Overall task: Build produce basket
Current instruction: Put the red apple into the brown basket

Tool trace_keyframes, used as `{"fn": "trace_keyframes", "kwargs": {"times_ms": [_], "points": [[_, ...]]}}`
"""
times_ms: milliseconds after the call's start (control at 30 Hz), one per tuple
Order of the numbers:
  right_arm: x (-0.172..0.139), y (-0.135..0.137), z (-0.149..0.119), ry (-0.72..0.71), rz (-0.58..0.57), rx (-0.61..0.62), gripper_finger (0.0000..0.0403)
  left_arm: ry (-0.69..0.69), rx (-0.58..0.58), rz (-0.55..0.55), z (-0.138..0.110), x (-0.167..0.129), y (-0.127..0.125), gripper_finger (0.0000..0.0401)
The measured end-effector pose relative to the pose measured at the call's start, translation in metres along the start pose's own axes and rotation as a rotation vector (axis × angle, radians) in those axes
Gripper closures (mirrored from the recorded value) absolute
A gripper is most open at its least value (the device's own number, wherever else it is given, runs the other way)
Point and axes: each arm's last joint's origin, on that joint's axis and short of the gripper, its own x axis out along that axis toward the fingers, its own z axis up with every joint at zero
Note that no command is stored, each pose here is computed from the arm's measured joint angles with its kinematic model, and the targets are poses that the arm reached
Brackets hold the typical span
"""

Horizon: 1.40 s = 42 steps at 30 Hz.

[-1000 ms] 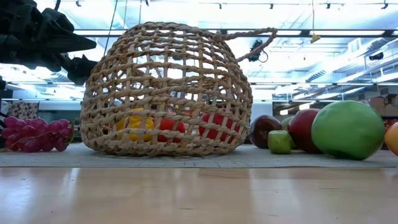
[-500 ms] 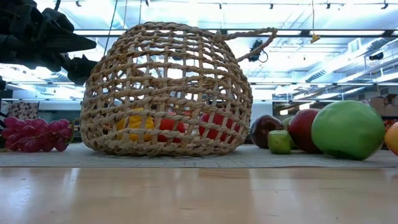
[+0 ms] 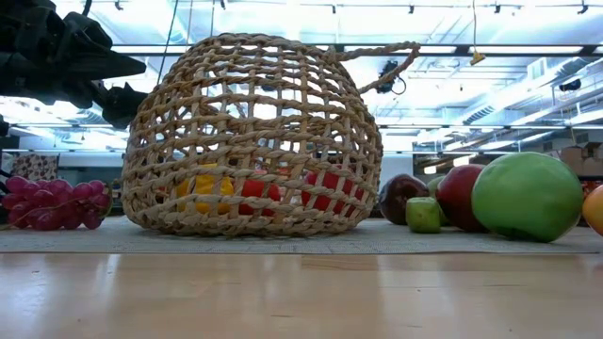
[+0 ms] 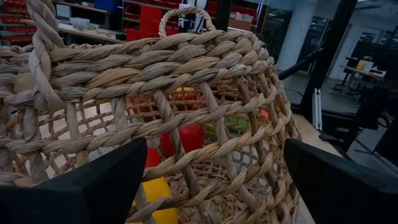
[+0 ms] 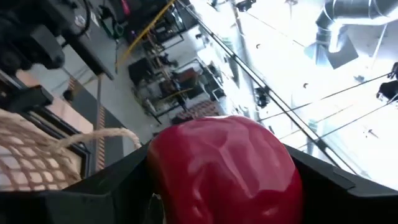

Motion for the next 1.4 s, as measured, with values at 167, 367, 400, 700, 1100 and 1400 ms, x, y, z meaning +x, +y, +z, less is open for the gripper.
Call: {"fn": "trace_keyframes", "kwargs": {"times_ms": [167,367,400,700,1100,1400], "points": [[0.0,0.0,0.0,0.002,0.0,-0.002,0.0102,0.0,0.0,0.0,0.0,0.0,0.0,0.0015],[0.003,-0.001,-0.003,0.011,-0.005,0.07,0.01,0.0,0.0,0.0,0.0,0.0,0.0,0.0015],[0.004,-0.002,-0.005,0.013,-0.007,0.128,0.01,0.0,0.0,0.0,0.0,0.0,0.0,0.0015],[0.021,-0.012,-0.032,0.076,-0.094,0.857,0.01,0.0,0.0,0.0,0.0,0.0,0.0,0.0015],[0.036,-0.022,-0.06,0.045,-0.239,1.834,0.0099,0.0,0.0,0.0,0.0,0.0,0.0,0.0015],[0.036,-0.023,-0.061,0.036,-0.268,1.946,0.0103,0.0,0.0,0.0,0.0,0.0,0.0,0.0015]]}}
